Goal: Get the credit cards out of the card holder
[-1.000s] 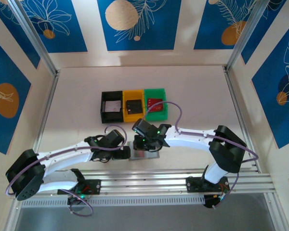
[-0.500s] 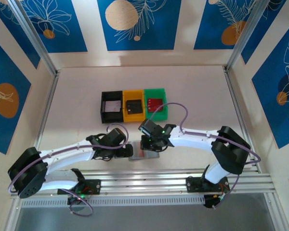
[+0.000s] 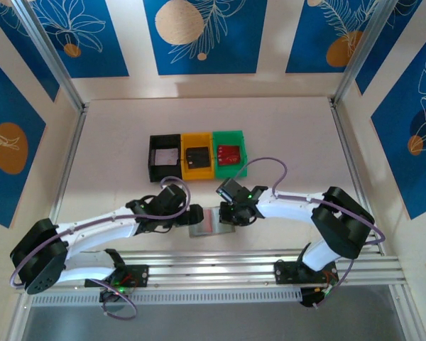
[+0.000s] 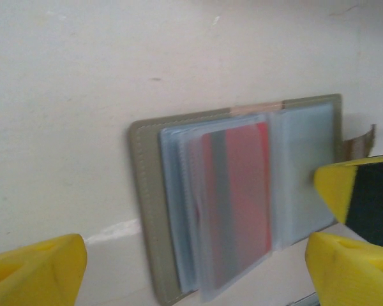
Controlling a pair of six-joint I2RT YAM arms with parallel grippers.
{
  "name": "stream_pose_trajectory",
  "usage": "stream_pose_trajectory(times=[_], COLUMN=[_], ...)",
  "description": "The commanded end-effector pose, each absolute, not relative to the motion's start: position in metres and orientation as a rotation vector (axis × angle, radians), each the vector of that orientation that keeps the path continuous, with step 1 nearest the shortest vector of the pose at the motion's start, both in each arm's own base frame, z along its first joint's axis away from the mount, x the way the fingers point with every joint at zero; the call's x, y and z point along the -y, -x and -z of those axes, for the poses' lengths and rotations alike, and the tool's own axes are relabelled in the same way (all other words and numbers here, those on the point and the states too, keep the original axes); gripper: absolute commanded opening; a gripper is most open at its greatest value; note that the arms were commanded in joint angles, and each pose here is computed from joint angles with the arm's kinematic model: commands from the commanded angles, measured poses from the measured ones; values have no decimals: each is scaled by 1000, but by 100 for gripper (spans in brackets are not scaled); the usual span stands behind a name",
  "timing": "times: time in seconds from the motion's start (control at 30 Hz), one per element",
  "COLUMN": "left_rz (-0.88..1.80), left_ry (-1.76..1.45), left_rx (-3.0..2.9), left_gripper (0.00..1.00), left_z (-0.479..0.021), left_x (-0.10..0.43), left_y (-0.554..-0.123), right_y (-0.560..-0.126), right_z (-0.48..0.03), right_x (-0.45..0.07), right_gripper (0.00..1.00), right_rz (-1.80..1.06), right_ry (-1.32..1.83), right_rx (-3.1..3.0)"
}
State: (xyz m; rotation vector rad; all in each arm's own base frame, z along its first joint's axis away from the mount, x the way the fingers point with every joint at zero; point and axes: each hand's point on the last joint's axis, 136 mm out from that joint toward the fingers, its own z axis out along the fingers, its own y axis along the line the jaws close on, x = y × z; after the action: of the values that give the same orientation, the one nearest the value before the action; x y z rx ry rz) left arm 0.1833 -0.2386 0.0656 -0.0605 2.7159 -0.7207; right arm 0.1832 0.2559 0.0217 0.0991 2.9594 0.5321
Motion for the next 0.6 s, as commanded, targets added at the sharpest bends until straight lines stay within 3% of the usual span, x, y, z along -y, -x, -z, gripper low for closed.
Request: stream_pose_trajectory(times=[0.0, 0.57], left_rz=[832, 1036], left_ry=[59, 120], left_rx=[-2687, -2657], left_gripper=[87, 76], left_z=[-75, -71], left_x=[259, 282], left_y=[-187, -186], right_y=[-182, -182], right_z=[-24, -18], right_x=[-257, -257], right_gripper=[9, 3], right_rz=[-575, -601], right_ry=[-109, -123], right_rx=[-2955, -2964])
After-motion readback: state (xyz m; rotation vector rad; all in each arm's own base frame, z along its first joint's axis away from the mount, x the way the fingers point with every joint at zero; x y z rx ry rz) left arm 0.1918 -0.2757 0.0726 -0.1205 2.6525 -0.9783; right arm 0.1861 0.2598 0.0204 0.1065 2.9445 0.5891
